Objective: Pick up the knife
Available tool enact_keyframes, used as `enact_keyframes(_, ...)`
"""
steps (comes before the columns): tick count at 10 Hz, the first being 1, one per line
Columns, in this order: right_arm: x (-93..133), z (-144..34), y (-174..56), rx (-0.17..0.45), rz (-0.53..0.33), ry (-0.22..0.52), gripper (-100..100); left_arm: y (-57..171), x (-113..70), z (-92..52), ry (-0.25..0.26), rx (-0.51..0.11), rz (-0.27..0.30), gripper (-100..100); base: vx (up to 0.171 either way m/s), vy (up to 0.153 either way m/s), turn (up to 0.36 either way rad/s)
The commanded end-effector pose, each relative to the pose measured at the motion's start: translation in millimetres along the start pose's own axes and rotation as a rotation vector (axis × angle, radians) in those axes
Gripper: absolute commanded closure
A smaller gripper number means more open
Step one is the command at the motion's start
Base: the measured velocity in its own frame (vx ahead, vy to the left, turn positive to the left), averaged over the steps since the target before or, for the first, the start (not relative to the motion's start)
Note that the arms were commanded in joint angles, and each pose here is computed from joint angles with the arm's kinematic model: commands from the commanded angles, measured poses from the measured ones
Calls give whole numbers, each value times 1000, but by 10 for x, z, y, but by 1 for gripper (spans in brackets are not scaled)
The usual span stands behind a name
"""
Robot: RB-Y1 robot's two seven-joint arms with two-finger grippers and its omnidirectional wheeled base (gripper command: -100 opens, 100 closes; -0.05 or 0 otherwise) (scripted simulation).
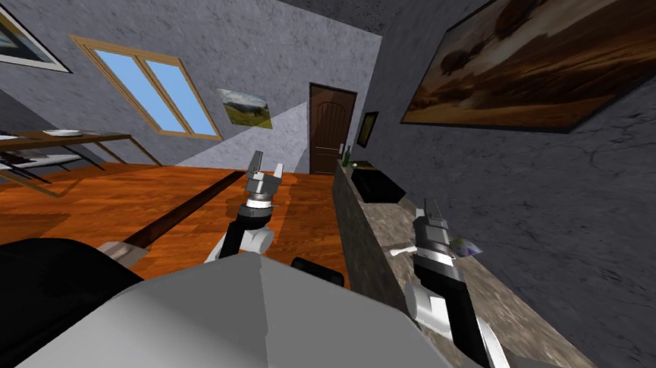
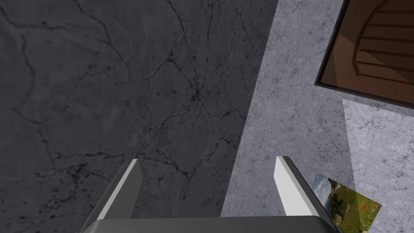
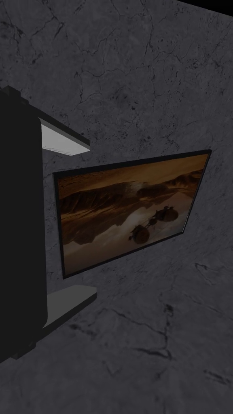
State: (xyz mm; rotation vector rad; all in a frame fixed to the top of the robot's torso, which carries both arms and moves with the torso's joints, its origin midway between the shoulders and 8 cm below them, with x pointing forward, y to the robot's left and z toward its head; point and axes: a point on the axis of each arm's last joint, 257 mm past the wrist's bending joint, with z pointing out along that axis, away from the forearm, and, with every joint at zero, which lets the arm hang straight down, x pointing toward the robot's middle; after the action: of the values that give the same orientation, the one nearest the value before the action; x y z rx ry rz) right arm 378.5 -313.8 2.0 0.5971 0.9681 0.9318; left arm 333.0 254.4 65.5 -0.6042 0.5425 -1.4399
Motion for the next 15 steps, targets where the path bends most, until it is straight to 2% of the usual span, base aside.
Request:
enact_keyframes(1,-12,25,-94,36,-8,8,-100,0,0,0,0,0,0,0,14,18,46)
enact_keyframes(6,-224,107,-337,131,-48,22,-100,0,0,0,0,0,0,0,19,24,75)
enact_keyframes(7,-211,95,-417,162,-48,28,-100,0,0,0,0,0,0,0,19,22,49)
enact_keyframes(8,-208,93,-431,167,-48,29,-100,0,0,0,0,0,0,0,7,10,-5)
enact_keyframes(13,-438,135,-694,280,-77,38,-100,0,0,0,0,0,0,0,21,20,82)
enact_keyframes(15,-420,101,-802,323,-76,47,-100,0,0,0,0,0,0,0,15,11,25)
